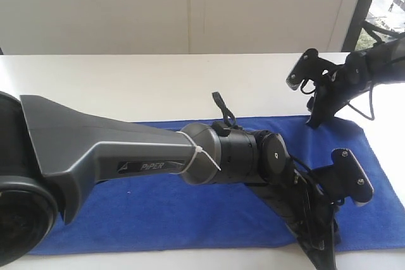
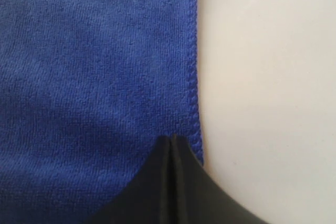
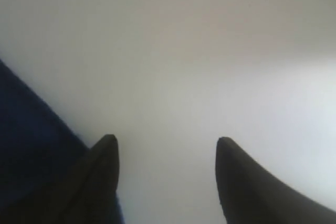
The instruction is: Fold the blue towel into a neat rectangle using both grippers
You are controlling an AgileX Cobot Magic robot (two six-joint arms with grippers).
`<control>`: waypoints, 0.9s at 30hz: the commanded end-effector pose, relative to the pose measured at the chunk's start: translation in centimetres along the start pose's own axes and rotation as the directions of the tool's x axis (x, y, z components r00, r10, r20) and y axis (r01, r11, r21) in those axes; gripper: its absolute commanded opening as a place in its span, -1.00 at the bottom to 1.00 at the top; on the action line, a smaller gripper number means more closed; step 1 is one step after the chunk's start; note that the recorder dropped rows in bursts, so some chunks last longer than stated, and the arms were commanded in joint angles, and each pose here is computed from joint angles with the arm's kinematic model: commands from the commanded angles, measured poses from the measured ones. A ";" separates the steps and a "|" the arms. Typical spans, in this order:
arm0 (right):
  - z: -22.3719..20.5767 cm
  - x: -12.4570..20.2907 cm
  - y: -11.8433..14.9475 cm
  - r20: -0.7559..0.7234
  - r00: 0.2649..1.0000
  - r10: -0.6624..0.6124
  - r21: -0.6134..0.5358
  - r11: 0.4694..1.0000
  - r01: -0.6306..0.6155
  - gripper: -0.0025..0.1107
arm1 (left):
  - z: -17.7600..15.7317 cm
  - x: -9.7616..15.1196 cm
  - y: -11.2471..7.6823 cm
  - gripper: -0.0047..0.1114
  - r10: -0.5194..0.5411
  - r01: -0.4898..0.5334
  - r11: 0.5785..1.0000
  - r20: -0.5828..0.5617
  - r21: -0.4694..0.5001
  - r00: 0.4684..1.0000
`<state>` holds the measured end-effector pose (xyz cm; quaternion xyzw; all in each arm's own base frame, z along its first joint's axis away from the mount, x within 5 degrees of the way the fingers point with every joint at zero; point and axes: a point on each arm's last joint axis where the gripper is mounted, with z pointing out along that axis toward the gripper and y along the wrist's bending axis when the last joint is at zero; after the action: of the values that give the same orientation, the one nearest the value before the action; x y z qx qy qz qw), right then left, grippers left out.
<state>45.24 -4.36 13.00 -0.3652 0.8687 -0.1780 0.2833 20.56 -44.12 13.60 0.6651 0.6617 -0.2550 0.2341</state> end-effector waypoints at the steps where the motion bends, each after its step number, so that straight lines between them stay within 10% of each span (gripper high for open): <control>1: -0.7 0.9 -2.3 -0.004 0.993 0.121 0.045 0.992 -0.120 -0.03 | 1.5 1.7 -1.0 -0.92 -0.004 0.010 0.997 -0.076 0.078 0.997; 9: -5.5 -0.2 -5.0 0.026 0.965 0.262 0.096 0.960 -0.263 -0.20 | 1.5 1.7 -1.0 -0.92 -0.004 0.010 0.997 -0.076 0.078 0.997; 13: -7.6 0.5 -4.7 -0.106 0.949 0.298 0.039 0.955 -0.295 -0.95 | 1.5 1.6 -0.9 -0.92 -0.004 0.010 0.997 -0.074 0.075 0.997; 27: -3.7 2.1 -0.7 -0.292 0.933 0.210 -0.253 0.924 -0.287 -0.96 | 1.5 1.7 -1.0 -0.92 -0.004 0.010 0.997 -0.075 0.077 0.997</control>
<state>41.71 -5.83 16.22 -0.2590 0.9553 -0.0578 0.1304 20.55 -44.13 13.61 0.6638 0.6625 -0.2563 0.2339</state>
